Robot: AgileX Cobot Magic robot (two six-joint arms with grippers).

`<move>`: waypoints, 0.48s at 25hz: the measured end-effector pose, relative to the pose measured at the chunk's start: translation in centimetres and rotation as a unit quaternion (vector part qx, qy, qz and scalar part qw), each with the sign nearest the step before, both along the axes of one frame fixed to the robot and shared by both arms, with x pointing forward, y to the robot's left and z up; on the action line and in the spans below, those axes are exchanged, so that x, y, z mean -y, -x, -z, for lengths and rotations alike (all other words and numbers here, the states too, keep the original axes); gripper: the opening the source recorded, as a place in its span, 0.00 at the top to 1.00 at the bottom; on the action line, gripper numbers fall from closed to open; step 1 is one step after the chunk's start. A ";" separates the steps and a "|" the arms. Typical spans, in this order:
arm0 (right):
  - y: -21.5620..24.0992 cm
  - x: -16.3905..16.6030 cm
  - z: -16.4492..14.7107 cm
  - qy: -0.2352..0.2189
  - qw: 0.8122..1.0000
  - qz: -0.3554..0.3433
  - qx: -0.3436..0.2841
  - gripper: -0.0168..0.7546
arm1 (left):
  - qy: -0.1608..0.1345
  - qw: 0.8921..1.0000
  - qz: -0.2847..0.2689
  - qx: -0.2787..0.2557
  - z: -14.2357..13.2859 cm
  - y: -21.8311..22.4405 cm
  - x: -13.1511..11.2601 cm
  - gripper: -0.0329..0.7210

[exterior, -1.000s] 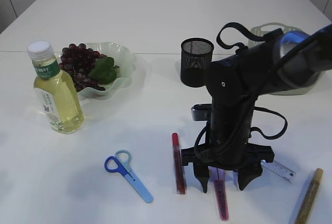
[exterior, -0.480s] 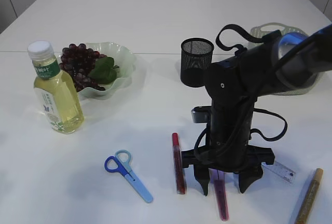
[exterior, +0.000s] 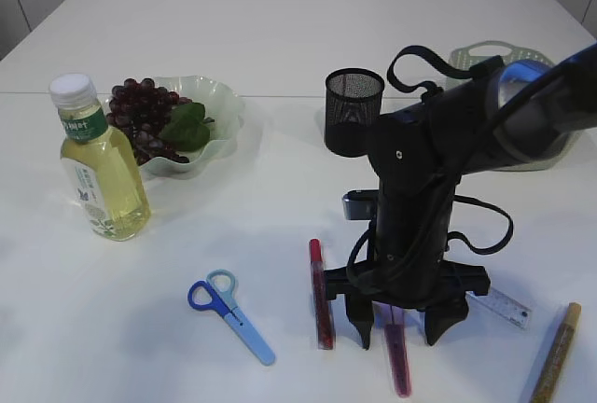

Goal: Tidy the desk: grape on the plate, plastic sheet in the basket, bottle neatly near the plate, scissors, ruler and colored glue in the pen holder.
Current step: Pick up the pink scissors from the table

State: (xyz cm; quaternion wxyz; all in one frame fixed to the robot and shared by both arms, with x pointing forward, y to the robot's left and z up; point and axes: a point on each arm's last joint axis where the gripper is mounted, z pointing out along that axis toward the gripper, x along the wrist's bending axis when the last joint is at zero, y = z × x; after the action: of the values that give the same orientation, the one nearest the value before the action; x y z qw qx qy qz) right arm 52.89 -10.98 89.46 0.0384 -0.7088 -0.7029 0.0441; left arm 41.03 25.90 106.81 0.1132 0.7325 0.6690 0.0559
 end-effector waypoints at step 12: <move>-0.1 -0.1 0.0 -0.005 1.000 0.000 0.008 0.34 | 0.000 1.000 0.000 0.000 0.0 0.0 0.0 0.32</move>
State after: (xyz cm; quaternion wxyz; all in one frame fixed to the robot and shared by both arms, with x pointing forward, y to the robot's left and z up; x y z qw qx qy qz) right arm 53.04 -10.89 89.44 0.0360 -0.7093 -0.7031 0.0350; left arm 41.03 25.90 106.81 0.1132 0.7325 0.6690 0.0559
